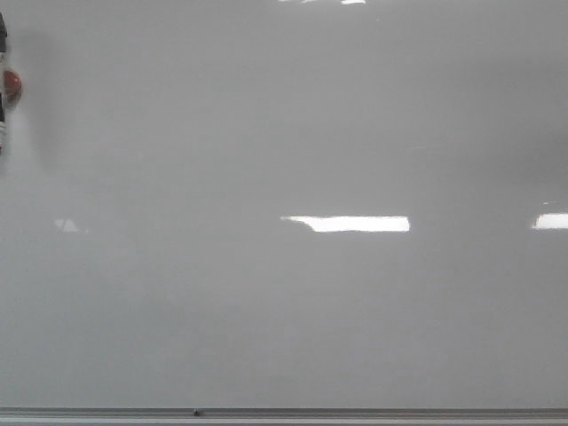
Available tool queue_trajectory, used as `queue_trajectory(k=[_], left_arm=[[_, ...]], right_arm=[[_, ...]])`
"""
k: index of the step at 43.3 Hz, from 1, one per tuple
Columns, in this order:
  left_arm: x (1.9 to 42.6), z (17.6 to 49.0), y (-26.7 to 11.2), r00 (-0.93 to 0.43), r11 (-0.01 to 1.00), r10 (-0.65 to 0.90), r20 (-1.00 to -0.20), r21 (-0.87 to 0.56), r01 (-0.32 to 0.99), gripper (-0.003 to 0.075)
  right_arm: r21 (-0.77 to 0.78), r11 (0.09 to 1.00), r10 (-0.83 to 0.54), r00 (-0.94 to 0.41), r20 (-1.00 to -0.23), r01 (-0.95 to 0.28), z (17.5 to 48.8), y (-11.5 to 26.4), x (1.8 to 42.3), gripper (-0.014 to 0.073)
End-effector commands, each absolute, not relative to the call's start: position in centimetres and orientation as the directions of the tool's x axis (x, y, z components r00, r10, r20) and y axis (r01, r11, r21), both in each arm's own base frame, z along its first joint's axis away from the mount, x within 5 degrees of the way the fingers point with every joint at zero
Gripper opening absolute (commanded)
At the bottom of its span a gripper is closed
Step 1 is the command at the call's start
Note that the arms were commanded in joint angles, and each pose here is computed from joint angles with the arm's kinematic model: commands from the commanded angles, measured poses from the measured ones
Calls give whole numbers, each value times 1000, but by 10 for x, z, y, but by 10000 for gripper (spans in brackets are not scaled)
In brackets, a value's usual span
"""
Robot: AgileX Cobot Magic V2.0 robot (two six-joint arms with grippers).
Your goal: Write number 8 on whiteboard
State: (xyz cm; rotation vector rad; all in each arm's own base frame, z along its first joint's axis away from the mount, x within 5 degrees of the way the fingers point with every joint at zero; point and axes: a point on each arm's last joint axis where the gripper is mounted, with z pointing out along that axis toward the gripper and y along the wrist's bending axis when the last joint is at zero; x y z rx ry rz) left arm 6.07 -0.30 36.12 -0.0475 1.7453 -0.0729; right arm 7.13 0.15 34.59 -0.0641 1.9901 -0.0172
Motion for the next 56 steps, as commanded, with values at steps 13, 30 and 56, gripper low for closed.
queue_trajectory(k=[13,30,56], left_arm=[[65,374,-1,-118,998,-55,-991,-55,-2,0],[99,357,3,-316,1000,-5,-949,3,-25,547],[208,347,-18,-475,996,16,-880,-28,85,545]], right_arm=[[-41,998,-53,-363,-930,-39,351,2,80,124],[-42,998,-52,-335,-941,-37,353,2,81,609],[-42,998,-52,-329,-943,-37,354,2,81,607]])
